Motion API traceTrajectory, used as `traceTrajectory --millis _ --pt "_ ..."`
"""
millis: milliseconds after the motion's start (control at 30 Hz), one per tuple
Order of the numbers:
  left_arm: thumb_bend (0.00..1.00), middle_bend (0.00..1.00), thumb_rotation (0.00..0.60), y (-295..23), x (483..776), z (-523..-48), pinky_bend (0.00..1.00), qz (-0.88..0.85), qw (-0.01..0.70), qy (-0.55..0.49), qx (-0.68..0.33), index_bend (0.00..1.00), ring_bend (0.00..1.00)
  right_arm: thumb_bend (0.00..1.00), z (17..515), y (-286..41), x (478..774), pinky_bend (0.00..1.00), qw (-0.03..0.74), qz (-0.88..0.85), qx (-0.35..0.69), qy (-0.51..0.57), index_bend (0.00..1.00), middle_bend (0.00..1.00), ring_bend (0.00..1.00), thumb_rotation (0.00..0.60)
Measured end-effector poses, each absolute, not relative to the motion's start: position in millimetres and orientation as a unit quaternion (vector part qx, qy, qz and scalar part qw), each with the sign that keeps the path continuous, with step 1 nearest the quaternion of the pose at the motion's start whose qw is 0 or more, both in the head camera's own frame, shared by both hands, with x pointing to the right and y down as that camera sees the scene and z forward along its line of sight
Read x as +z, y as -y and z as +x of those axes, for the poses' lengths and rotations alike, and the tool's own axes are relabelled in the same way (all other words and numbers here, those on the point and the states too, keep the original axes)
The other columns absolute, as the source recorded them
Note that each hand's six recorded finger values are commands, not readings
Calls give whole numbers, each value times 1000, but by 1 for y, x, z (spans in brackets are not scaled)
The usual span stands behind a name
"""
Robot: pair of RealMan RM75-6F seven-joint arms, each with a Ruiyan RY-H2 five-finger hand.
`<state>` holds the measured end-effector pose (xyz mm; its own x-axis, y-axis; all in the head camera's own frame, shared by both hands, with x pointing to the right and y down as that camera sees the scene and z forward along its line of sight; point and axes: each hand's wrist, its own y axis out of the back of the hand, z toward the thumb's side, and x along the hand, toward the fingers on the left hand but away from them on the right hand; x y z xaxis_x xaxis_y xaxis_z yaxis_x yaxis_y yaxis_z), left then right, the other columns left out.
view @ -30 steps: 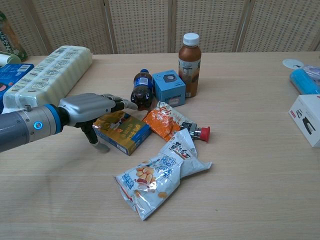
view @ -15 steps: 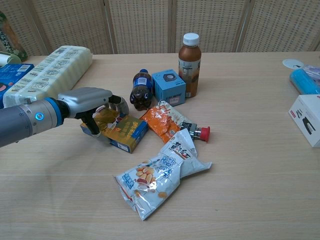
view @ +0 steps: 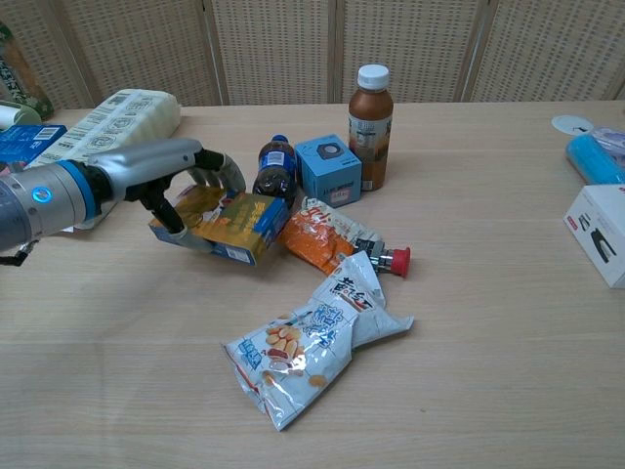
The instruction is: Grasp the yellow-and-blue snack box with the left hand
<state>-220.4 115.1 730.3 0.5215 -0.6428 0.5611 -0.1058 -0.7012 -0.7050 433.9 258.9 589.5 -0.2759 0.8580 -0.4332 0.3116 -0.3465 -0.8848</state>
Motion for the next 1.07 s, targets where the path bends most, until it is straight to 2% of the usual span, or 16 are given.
traceTrajectory --millis 167,500,800,1067 --pt "202 509 600 -101 698 -223 612 -822 300 -264 -406 495 707 169 433 -257 592 0 226 -562 598 526 0 0 0 547" --pt "196 509 600 -60 616 -225 605 -814 307 -356 -340 492 706 169 432 -260 596 0 221 -572 589 527 0 0 0 547" --pt "193 506 600 -40 552 -231 596 -806 298 -426 -282 492 705 169 431 -264 598 0 219 -580 580 529 0 0 0 546" --pt "192 503 600 -37 538 -234 593 -805 291 -441 -268 492 698 171 428 -265 602 0 216 -584 576 529 0 0 0 542"
